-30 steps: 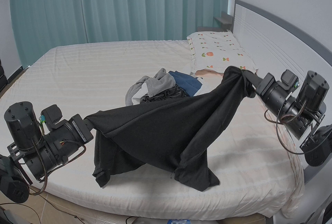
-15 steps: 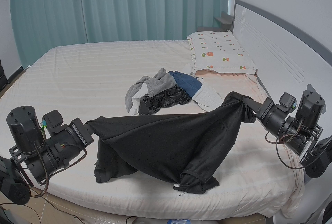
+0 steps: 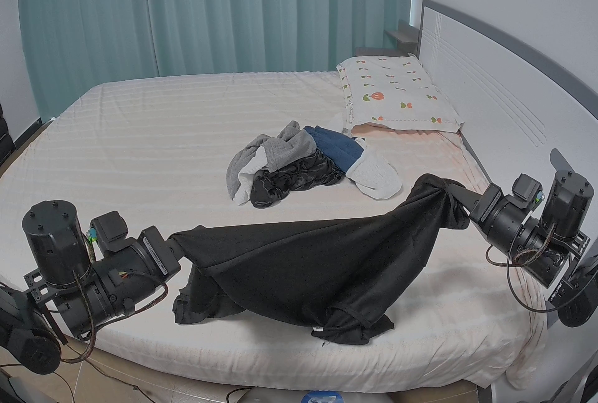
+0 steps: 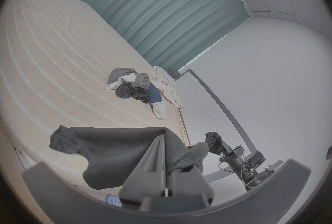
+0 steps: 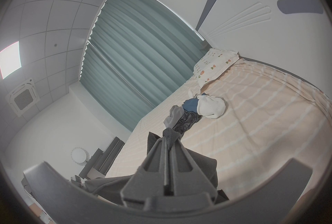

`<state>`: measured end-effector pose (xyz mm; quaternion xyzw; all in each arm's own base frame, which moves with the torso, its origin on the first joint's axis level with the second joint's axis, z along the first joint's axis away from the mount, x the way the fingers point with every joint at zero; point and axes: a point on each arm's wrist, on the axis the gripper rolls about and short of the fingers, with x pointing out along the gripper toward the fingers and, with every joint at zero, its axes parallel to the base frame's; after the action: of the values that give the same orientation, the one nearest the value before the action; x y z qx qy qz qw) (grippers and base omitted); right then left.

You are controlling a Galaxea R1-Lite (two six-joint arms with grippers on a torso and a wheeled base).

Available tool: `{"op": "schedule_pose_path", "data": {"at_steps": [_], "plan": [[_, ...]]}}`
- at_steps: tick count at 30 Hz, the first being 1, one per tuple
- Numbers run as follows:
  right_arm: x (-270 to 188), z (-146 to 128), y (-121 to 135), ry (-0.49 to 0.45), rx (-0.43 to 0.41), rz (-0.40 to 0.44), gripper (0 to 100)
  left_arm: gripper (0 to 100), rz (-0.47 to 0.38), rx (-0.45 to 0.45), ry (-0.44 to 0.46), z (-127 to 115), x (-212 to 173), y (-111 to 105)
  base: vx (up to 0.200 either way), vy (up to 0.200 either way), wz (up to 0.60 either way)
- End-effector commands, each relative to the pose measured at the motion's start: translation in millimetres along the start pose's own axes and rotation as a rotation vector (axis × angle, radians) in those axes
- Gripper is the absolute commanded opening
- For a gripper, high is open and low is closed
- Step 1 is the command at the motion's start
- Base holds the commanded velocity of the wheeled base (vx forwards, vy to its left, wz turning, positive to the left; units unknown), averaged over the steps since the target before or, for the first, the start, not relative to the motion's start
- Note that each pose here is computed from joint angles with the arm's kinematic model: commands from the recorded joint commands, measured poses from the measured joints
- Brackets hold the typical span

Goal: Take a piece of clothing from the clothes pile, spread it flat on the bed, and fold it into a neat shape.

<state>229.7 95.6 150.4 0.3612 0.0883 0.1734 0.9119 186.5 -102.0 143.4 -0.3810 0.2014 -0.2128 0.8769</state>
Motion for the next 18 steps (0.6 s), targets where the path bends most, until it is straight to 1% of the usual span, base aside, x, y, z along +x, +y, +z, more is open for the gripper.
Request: {"op": "schedule_pose_path", "data": {"at_steps": [1, 5, 7, 8, 9, 11, 13, 18], "plan": [[-4.2, 6.4, 1.3, -0.025, 0.001, 0.01, 0, 0, -0.002, 0.0, 0.008, -1.5, 0.2, -0.1, -0.2, 0.0, 0.0], [-1.8, 6.1, -0.5, -0.026, 0.006, 0.007, 0, 0, 0.002, 0.0, 0.008, -1.6, 1.6, 0.2, 0.0, 0.0, 0.0], [0.5, 6.3, -0.4, -0.029, 0.041, 0.008, 0, 0, 0.001, -0.001, 0.004, -0.6, 3.7, -0.6, 0.0, 0.0, 0.0], [0.5, 6.3, -0.4, -0.029, 0.046, 0.009, 0, 0, 0.003, -0.001, 0.004, -0.8, 4.0, -0.3, 0.0, 0.0, 0.0], [0.5, 6.9, 0.2, -0.031, 0.061, 0.013, 0, 0, 0.008, -0.009, 0.006, -1.2, 5.3, 0.3, 0.0, 0.0, 0.0], [0.2, 7.0, 0.8, -0.031, 0.064, 0.015, 0, 0, 0.007, -0.015, 0.005, -0.9, 5.5, 0.0, 0.0, 0.0, 0.0], [0.0, 6.7, 1.5, -0.032, 0.064, 0.016, 0, 0, -0.002, -0.051, -0.004, 1.0, 5.5, -2.1, 0.0, 0.0, 0.0], [-0.3, 6.0, 2.9, -0.031, 0.064, 0.02, 0, 0, -0.004, -0.061, 0.001, 1.0, 6.2, -1.9, 0.0, 0.2, 0.0]]}}
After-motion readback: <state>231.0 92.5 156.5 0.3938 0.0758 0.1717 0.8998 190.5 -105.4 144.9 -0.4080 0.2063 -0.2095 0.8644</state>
